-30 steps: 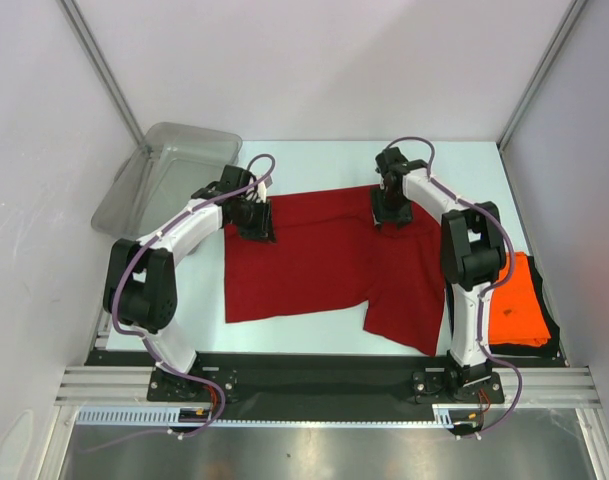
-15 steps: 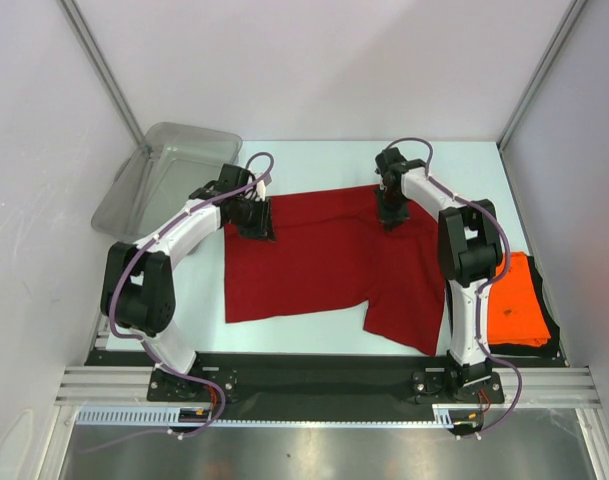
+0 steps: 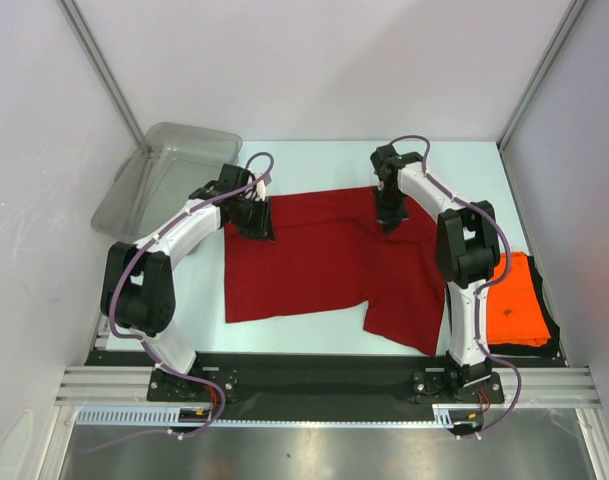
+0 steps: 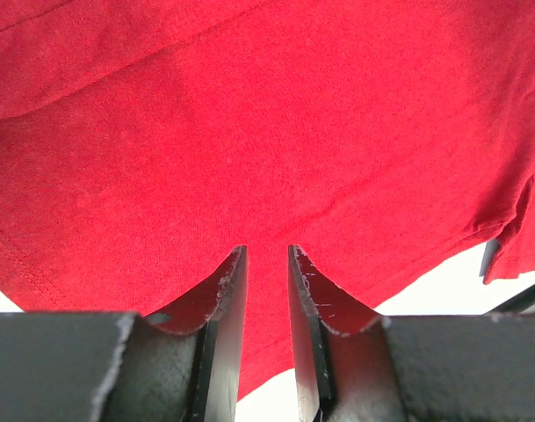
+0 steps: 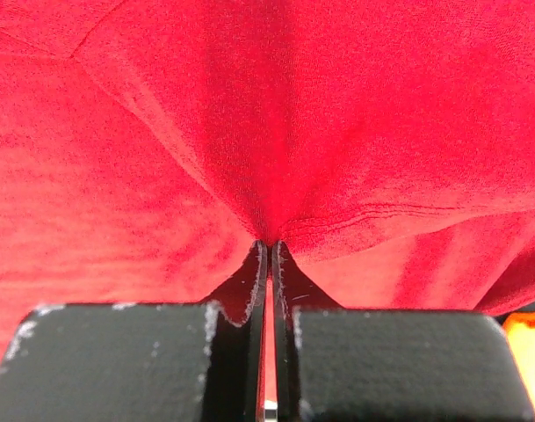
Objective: Fold and stack the t-shirts
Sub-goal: Fold the tshirt
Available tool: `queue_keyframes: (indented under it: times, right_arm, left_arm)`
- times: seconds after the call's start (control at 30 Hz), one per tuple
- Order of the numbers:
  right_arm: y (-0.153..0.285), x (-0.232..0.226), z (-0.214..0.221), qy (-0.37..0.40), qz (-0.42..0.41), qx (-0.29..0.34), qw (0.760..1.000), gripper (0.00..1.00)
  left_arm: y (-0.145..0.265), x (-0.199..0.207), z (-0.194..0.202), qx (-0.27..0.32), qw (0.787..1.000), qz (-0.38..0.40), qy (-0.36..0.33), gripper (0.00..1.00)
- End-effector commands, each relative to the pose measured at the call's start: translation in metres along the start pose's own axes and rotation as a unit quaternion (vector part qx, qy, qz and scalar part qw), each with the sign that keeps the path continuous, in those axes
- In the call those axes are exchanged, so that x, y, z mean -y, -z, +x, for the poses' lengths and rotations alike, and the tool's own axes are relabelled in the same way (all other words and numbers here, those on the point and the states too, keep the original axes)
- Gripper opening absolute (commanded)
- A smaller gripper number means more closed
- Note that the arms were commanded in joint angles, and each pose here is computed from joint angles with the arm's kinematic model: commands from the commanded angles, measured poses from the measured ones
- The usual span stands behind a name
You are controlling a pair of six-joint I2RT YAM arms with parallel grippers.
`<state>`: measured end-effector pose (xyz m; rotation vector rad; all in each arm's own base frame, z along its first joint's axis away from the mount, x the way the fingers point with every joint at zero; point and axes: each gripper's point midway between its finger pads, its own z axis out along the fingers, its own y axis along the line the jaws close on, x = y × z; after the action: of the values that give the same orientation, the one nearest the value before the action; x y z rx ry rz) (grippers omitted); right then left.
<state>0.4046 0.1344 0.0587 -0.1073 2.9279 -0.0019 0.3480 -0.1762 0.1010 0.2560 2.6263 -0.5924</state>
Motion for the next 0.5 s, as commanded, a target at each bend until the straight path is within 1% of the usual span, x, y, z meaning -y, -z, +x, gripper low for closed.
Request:
queue_keyframes:
  times: [0.0,0.2,0.33,0.37,0.43,0.47]
  right_arm:
    - [0.037,-0.005,0.001,-0.016,-0.011,0.011,1.000,0.00]
    - [0.047,-0.010,0.004,-0.037,-0.020,0.012,0.999,0.00]
    - [0.046,-0.013,0.009,-0.050,-0.027,0.001,0.998,0.00]
    - [0.046,-0.018,0.009,-0.059,-0.040,-0.002,0.997,0.00]
    - [0.041,-0.027,0.012,-0.067,-0.059,-0.012,0.996,0.03]
    - [0.041,-0.036,0.012,-0.085,-0.082,-0.019,0.993,0.04]
  left_arm:
    - [0.006,0.005,-0.018,0.027,1.000,0.008,-0.007,0.30]
    - [0.004,0.005,-0.018,0.025,1.000,0.007,-0.006,0.30]
    - [0.002,0.004,-0.020,0.024,1.000,0.005,-0.006,0.30]
    - [0.002,0.003,-0.021,0.024,1.000,0.004,-0.007,0.30]
    - [0.000,0.003,-0.025,0.024,1.000,0.002,-0.008,0.30]
    - [0.000,0.003,-0.026,0.023,1.000,0.003,-0.008,0.30]
